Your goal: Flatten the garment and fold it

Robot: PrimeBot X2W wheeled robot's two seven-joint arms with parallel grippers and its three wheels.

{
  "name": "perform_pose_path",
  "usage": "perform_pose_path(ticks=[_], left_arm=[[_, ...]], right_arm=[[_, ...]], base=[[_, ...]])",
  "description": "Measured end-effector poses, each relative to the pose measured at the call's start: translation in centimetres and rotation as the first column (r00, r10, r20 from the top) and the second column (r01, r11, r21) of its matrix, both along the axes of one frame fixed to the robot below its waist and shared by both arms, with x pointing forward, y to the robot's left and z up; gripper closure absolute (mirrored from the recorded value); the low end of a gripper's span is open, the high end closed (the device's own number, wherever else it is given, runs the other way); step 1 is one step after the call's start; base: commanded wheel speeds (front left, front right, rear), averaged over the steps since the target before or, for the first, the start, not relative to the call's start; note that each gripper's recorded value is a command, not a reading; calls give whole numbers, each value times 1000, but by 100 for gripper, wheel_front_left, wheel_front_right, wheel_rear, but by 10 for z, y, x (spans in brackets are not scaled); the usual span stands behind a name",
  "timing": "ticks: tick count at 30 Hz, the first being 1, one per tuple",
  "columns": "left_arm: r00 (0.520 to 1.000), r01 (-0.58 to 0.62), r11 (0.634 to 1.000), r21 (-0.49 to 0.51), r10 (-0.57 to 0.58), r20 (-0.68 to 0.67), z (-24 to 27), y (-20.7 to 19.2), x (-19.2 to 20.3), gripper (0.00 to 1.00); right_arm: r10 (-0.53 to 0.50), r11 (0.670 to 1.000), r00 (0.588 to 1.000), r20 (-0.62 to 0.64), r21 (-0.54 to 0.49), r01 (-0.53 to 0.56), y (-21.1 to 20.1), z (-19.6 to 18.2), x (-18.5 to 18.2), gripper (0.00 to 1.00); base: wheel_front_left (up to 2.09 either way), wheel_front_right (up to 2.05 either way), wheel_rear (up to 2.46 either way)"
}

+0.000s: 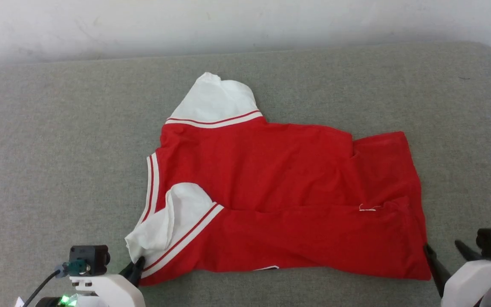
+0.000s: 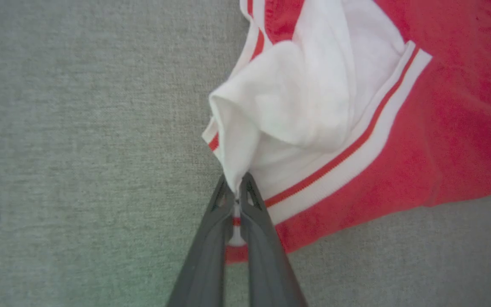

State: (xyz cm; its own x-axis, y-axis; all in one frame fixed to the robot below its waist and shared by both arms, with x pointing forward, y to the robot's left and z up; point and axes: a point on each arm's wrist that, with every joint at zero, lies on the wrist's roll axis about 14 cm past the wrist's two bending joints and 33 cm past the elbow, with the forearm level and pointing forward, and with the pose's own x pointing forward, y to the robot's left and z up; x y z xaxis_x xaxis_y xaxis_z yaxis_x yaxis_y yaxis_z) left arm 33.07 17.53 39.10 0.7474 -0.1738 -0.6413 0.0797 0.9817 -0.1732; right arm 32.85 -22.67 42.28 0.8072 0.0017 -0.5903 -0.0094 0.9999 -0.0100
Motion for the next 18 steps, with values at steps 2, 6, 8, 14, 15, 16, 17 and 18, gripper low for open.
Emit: perform_pose_path(ticks=[2, 6, 8, 14, 15, 16, 17, 18], left_arm=[[1000, -2, 1000, -4, 2, 2, 0, 0, 1, 100], [1000, -6, 1000, -5, 6, -8, -3, 0, 2, 100], [1000, -8, 1000, -2, 8, -6, -4, 1, 4, 100], [1000, -9, 1000, -1, 9, -5, -6, 1, 10, 100], [1000, -8, 1000, -2, 8, -3, -5, 1, 12, 100], [1000, -7, 1000, -2, 7, -1, -5, 1, 14, 100], [1000, -6, 1000, -2, 6, 2, -5, 0, 15, 100], [1000, -5, 1000, -3, 5, 4, -4, 0, 17, 100]], right_arm=[[-1, 1000, 996, -90, 19, 3, 1, -15, -8, 0], [14, 999, 982, -187, 54, -4, 9, -35, -16, 0], [25, 998, 975, -220, 64, -12, 13, -44, -18, 0], [39, 997, 967, -251, 71, -22, 15, -58, -9, 50], [37, 997, 966, -254, 71, -20, 15, -59, -7, 91], [39, 997, 966, -255, 75, -21, 16, -60, -4, 100], [42, 997, 966, -254, 80, -22, 17, -60, -2, 100], [41, 996, 968, -248, 85, -21, 18, -59, 0, 100]], base=[[0, 0, 0], [0, 0, 0], [0, 0, 0], [0, 0, 0], [0, 0, 0], [0, 0, 0], [0, 0, 0], [0, 0, 0]])
